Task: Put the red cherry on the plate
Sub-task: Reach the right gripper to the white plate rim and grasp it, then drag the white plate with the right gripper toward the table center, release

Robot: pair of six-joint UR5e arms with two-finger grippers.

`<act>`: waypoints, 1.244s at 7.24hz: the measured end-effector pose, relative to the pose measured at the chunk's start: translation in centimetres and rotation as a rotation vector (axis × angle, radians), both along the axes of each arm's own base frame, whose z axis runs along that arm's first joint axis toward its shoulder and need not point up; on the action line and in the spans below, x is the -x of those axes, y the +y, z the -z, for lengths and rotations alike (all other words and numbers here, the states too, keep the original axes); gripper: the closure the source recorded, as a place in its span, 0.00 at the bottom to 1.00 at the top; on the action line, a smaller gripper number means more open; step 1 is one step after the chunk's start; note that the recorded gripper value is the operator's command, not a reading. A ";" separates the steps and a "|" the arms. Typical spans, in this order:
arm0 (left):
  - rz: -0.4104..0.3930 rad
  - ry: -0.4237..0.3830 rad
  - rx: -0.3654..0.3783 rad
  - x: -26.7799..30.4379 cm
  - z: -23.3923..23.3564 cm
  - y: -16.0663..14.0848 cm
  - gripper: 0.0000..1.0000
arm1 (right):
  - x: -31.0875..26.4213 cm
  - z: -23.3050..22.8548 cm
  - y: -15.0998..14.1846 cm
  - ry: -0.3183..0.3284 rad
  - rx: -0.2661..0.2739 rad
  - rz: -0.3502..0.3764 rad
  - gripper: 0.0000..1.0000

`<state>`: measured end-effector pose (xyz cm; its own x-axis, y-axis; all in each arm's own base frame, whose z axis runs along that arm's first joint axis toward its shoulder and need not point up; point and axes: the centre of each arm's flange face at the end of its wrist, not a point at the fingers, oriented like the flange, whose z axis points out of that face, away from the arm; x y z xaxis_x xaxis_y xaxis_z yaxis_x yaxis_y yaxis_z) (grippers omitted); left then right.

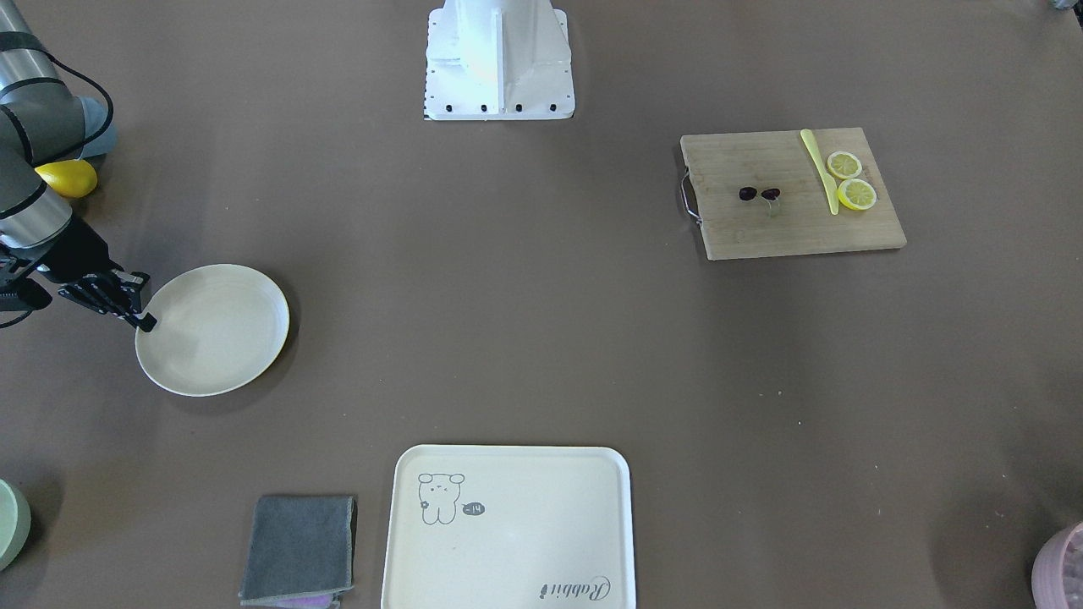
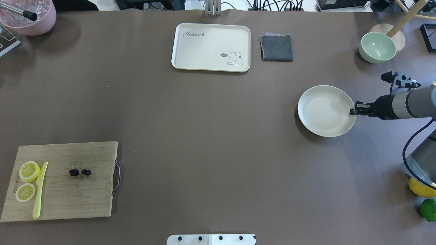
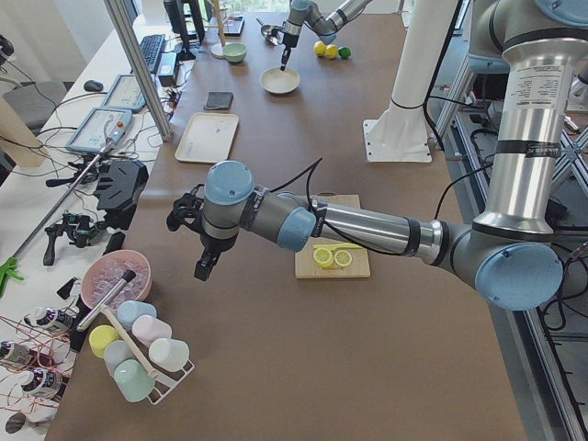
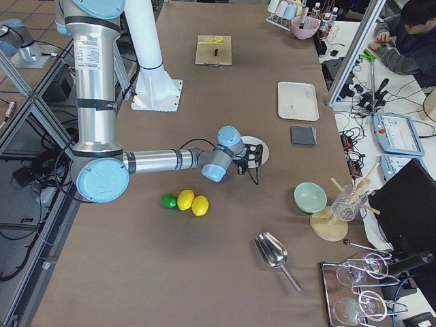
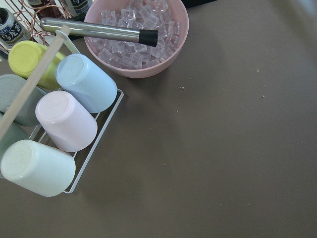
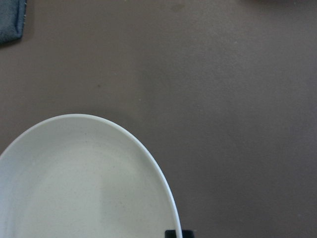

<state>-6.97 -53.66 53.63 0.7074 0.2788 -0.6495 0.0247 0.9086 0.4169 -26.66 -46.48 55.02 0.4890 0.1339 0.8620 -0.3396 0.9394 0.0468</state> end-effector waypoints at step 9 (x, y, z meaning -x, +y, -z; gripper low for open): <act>0.000 0.001 0.004 0.0 -0.2 0.2 0.02 | 26.0 24.8 6.3 -0.114 0.053 -0.088 1.00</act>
